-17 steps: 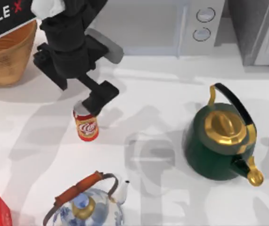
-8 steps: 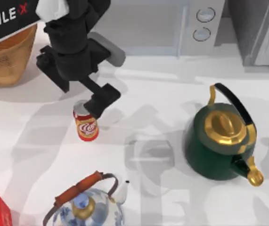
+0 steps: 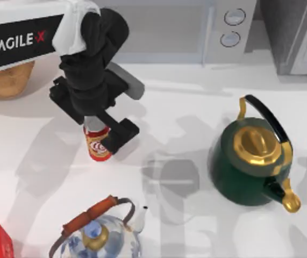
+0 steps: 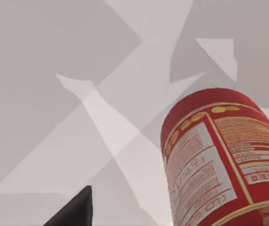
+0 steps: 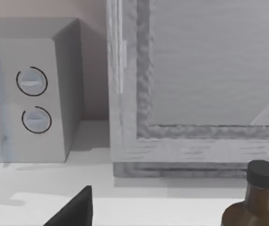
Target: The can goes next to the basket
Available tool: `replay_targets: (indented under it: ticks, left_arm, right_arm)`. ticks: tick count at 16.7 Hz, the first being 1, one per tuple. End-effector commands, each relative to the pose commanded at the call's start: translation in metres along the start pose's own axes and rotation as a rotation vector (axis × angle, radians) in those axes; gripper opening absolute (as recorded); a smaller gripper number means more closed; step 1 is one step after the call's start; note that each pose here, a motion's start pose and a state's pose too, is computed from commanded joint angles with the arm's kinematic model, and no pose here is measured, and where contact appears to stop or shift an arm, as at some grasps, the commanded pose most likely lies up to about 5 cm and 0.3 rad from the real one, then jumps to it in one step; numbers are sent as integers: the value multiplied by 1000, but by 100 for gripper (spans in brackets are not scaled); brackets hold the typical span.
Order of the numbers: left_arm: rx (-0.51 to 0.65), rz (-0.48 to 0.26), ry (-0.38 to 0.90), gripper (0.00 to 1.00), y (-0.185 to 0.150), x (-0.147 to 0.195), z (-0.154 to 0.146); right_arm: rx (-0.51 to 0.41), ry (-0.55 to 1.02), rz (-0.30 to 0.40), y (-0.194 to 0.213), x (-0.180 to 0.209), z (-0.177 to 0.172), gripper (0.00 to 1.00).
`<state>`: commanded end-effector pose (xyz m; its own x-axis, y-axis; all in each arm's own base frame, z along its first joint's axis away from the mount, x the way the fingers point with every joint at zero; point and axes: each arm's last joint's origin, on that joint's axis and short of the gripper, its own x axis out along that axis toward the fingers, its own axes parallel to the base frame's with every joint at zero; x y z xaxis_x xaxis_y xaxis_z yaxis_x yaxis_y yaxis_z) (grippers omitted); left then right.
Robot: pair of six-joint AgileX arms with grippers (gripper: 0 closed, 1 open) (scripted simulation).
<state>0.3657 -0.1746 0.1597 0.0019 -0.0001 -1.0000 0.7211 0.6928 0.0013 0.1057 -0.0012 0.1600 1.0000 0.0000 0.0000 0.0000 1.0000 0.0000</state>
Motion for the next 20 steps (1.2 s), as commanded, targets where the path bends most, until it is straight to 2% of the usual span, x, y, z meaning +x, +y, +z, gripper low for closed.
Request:
replay_targets:
  ticks: [3, 16, 20]
  left_arm:
    - [0, 0, 0, 100, 0, 0, 0]
    - [0, 0, 0, 2, 0, 0, 0]
    - [0, 0, 0, 0, 0, 0, 0]
  right_arm:
    - [0, 0, 0, 0, 0, 0, 100]
    - [0, 0, 0, 0, 0, 0, 100]
    - [0, 0, 0, 0, 0, 0, 100]
